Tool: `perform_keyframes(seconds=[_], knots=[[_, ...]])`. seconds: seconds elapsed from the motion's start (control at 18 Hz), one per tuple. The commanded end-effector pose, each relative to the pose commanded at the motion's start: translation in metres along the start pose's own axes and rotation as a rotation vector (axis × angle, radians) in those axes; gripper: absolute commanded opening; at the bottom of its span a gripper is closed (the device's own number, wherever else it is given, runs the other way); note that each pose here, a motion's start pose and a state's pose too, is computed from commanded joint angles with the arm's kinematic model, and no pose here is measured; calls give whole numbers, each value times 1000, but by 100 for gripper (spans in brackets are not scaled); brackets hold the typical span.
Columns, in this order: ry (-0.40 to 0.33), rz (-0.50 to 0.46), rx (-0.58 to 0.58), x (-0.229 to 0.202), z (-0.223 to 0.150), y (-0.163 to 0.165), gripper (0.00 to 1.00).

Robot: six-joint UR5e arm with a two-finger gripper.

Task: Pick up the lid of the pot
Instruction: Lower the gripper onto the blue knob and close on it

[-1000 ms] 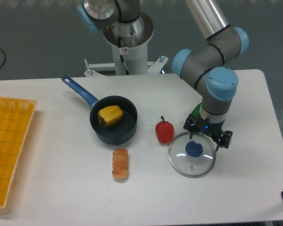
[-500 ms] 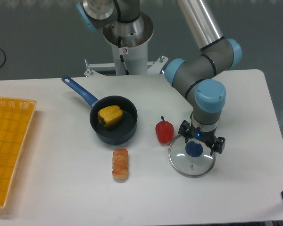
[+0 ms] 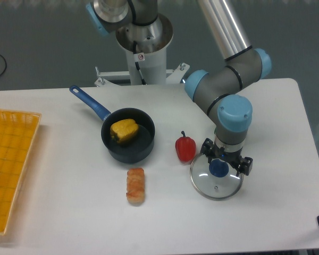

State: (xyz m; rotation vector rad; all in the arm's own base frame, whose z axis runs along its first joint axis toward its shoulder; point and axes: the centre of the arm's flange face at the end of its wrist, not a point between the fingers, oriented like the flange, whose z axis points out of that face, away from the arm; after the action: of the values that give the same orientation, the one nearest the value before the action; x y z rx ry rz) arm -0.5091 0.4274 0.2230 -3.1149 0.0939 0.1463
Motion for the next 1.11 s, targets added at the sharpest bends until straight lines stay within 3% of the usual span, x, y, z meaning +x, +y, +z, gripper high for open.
perform_keyframes(seconds=[0.94,1.11], knots=[[20,8,-8,6,10,-6,100],[19,11,-13,7,11,-8,96]])
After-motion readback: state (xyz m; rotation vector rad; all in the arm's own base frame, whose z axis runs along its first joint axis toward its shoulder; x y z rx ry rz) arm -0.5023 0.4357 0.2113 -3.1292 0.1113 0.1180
